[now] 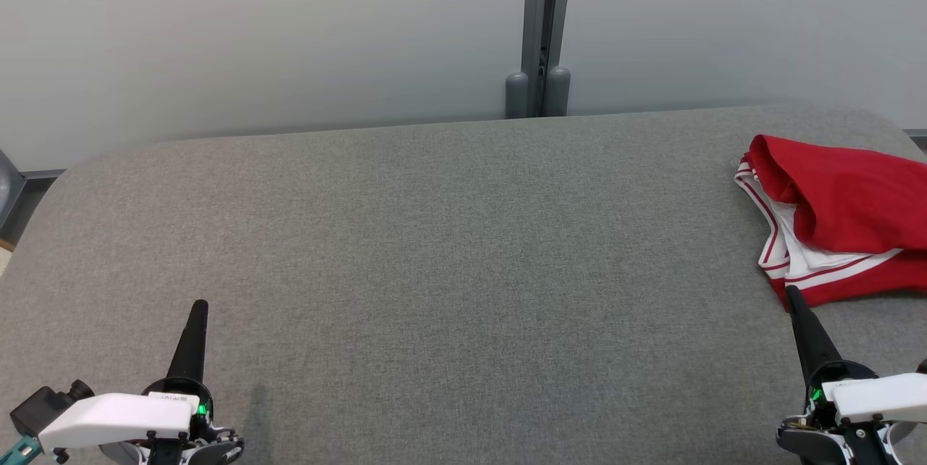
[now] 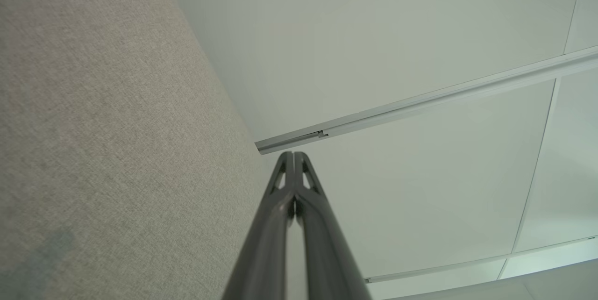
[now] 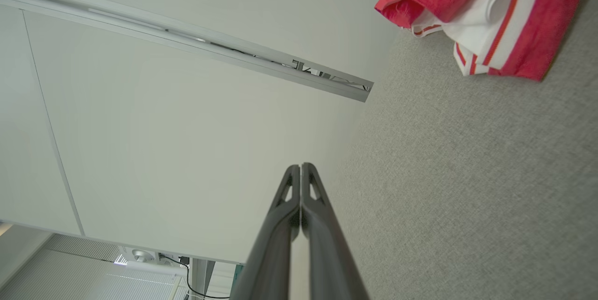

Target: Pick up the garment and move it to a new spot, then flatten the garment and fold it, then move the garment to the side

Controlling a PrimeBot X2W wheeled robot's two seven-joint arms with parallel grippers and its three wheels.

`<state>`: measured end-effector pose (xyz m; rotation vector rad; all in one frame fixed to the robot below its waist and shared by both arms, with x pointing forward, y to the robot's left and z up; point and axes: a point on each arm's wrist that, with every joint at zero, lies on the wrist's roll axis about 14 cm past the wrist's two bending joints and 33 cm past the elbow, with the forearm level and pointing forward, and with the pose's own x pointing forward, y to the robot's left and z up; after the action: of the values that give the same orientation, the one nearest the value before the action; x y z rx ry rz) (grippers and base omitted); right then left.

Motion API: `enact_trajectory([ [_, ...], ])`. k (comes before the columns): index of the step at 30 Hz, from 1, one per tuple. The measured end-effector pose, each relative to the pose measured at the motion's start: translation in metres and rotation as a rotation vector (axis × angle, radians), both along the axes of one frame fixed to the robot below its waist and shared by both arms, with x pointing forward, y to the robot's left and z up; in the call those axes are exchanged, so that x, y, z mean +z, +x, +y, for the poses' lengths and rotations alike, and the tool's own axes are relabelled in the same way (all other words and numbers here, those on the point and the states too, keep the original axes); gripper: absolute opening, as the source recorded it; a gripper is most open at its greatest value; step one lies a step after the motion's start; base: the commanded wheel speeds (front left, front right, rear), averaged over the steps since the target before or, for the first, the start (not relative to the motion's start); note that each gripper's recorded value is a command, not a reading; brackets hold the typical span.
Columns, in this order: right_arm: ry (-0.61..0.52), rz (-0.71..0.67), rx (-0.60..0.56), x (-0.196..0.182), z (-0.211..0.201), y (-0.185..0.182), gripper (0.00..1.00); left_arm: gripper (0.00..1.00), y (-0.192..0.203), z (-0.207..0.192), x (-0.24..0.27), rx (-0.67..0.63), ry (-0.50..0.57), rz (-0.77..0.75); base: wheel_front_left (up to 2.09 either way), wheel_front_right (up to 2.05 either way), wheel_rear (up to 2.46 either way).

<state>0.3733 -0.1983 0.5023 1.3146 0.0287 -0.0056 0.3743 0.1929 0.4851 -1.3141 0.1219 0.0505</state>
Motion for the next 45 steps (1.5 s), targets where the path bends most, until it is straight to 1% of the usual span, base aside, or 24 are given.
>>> enact_trajectory([
  [20, 0.153, -0.009, -0.011, 0.002, -0.001, 0.009, 0.00, 0.00, 0.008, 0.003, 0.010, 0.027, -0.157, -0.057, 0.00, 0.00, 0.00],
  [35, 0.249, -0.013, -0.016, 0.002, -0.001, 0.014, 0.00, 0.00, 0.012, 0.006, 0.018, 0.047, -0.251, -0.097, 0.00, 0.00, 0.00],
  [45, 0.261, -0.015, -0.018, 0.003, -0.001, 0.015, 0.00, 0.00, 0.013, 0.006, 0.019, 0.049, -0.261, -0.103, 0.00, 0.00, 0.00],
])
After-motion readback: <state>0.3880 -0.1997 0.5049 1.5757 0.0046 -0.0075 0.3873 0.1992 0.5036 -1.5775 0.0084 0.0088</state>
